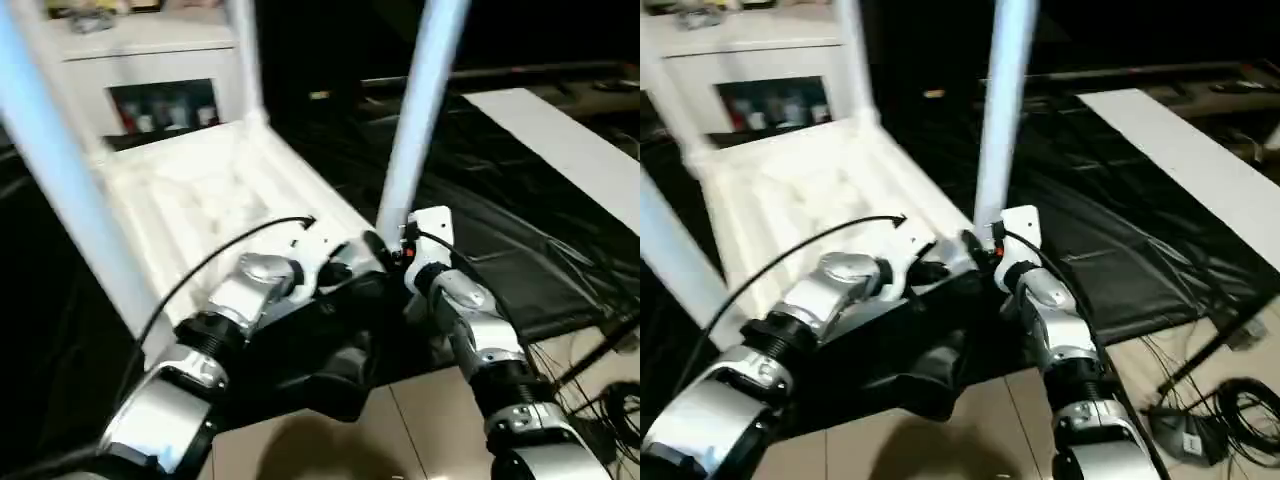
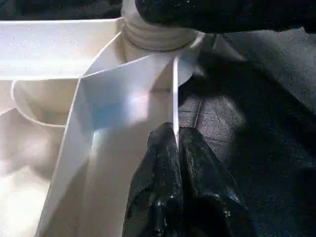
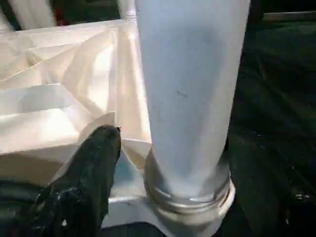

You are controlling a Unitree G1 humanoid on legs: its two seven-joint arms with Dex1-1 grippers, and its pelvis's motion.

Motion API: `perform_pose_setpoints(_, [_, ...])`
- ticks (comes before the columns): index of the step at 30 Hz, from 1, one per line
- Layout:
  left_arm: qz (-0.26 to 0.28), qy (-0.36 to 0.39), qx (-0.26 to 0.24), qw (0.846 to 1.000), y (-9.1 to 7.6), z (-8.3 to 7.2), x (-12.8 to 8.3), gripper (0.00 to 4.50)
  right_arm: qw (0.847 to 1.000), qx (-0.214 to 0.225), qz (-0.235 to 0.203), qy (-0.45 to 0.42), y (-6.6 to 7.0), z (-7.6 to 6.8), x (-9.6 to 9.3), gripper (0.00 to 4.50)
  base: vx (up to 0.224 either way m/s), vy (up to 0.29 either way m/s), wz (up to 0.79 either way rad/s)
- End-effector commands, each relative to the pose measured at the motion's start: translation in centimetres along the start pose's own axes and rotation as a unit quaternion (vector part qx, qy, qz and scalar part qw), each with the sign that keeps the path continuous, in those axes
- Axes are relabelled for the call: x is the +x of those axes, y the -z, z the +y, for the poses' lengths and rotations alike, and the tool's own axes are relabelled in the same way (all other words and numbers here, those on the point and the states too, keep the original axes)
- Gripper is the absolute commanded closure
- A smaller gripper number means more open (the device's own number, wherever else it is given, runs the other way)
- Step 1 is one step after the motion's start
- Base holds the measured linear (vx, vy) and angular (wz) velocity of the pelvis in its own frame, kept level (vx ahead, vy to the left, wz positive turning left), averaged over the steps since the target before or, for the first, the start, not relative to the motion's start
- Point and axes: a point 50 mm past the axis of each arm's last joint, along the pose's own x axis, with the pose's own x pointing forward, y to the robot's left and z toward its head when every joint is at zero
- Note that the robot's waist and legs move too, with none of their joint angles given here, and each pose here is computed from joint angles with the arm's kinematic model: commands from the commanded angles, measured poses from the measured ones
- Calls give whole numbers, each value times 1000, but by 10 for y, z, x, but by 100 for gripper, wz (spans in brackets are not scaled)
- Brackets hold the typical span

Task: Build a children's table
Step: Rotate leg to tighten

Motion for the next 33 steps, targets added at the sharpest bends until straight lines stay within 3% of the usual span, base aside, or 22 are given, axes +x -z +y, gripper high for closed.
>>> perform_pose_setpoints(1, [36, 12, 6, 999, 16, 0, -4, 450, 998, -3, -7, -58, -7, 7, -2, 75, 0, 0, 0])
perform_pose_setpoints(3, [31, 48, 11, 998, 16, -2, -9, 450, 993, -32, 11, -110, -6, -5, -18, 75, 0, 0, 0])
perform_pose_setpoints(5, [31, 56, 9, 998, 17, -2, -11, 450, 992, -43, 17, -121, -5, -7, -22, 75, 32, -9, 2])
perform_pose_setpoints(6, [29, 88, 14, 996, 19, -4, -16, 450, 985, -76, 35, -150, -4, -14, -33, 75, 0, 0, 0])
perform_pose_setpoints(8, [22, 127, 29, 991, 21, -8, -22, 450, 978, -100, 51, -176, -3, -19, -41, 75, 0, 0, 0])
perform_pose_setpoints(11, [3, 199, 55, 978, 24, -16, -32, 450, 968, -119, 71, -208, -2, -23, -50, 75, 0, 0, 0])
perform_pose_setpoints(14, [10, 256, 51, 965, 30, -23, -44, 450, 956, -123, 88, -253, 0, -18, -55, 75, 0, 0, 0])
perform_pose_setpoints(18, [10, 256, 51, 965, 30, -23, -46, 450, 953, -106, 87, -269, 0, -14, -54, 75, 0, 0, 0])
perform_pose_setpoints(21, [10, 258, 50, 965, 29, -24, -49, 450, 939, -103, 99, -314, 4, -7, -56, 75, 0, 0, 0])
perform_pose_setpoints(25, [12, 257, 50, 965, 31, -23, -51, 450, 935, -105, 107, -323, 6, -6, -55, 75, 0, 0, 0])
perform_pose_setpoints(33, [17, 248, 47, 968, 33, -22, -53, 450, 932, -110, 120, -323, 8, -10, -54, 132, 0, 0, 0])
